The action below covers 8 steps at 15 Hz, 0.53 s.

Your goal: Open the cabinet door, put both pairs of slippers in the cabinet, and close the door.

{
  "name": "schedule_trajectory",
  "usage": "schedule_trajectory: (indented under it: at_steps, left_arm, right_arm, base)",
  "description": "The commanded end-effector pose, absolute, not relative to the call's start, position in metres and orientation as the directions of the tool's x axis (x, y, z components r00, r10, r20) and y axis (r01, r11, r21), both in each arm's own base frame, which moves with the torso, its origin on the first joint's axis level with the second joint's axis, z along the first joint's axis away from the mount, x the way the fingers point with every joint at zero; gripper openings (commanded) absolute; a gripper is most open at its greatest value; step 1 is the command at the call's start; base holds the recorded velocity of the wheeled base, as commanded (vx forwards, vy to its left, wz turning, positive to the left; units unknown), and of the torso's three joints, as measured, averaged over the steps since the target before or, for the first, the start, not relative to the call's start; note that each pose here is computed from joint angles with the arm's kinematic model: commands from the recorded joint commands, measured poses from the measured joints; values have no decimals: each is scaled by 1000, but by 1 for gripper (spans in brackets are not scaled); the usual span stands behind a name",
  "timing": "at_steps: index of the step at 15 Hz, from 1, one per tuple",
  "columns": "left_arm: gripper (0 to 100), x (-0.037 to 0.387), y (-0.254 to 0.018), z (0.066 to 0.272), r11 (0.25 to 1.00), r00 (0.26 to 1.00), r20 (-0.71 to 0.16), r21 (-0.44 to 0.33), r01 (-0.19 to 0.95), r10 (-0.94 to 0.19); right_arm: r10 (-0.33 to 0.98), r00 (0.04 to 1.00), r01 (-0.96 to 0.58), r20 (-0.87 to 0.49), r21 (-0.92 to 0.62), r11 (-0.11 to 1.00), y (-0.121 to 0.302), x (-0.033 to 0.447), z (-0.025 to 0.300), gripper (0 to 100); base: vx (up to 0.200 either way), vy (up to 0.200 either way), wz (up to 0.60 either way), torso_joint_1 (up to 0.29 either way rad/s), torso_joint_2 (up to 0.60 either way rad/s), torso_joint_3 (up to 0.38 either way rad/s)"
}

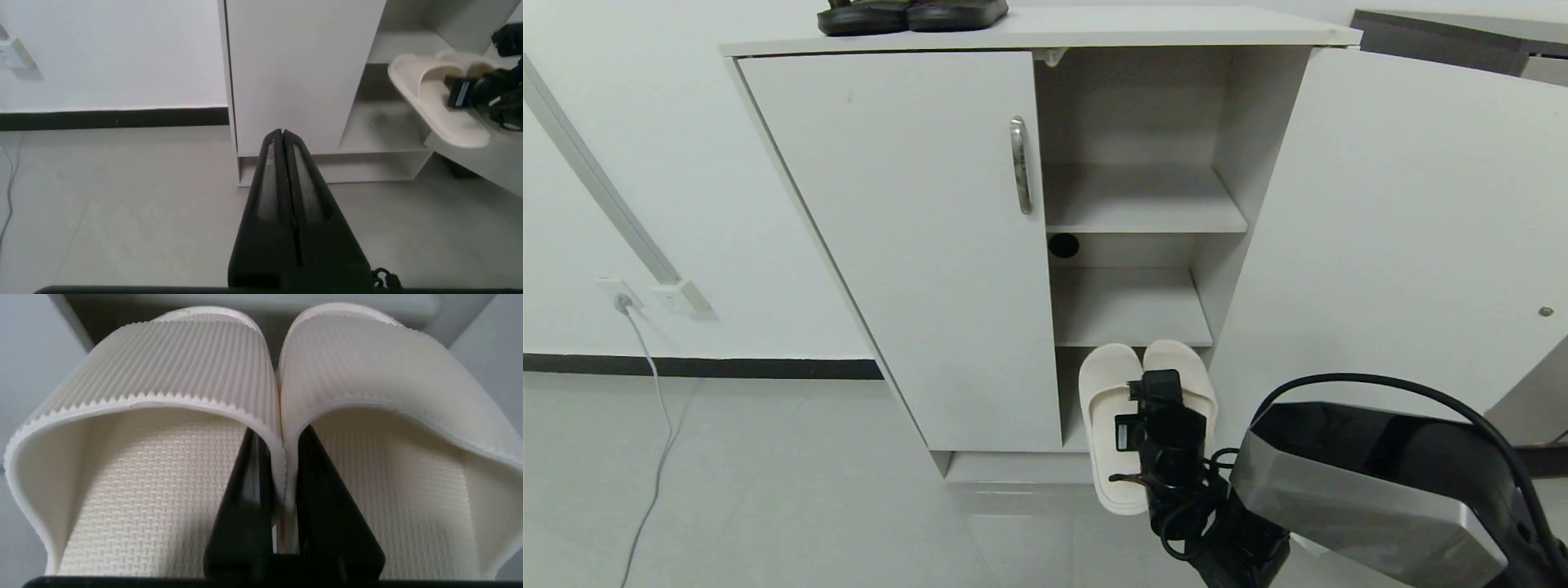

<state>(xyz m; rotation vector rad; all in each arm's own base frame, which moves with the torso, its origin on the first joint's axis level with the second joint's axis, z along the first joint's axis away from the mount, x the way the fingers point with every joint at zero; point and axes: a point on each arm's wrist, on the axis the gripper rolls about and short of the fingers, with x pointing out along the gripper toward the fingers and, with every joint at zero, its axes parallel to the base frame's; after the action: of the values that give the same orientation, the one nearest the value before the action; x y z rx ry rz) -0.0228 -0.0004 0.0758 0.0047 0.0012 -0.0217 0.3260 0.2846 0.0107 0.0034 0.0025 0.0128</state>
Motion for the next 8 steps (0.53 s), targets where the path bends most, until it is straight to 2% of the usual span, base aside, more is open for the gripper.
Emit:
schedule_trajectory:
  at_steps: [1, 8]
  left_arm:
    - [0, -23, 0, 76, 1000, 1000, -3, 5, 21, -21]
    - [0, -23, 0, 76, 1000, 1000, -3, 5, 21, -21]
  right_arm:
    - [0, 1000, 1, 22, -29, 1000, 280, 330, -1, 0]
    - [-2, 1000, 2, 23, -28, 1000, 280, 331, -1, 0]
  base:
    - [0, 0, 0, 0, 0, 0]
    - [0, 0, 0, 0, 0, 0]
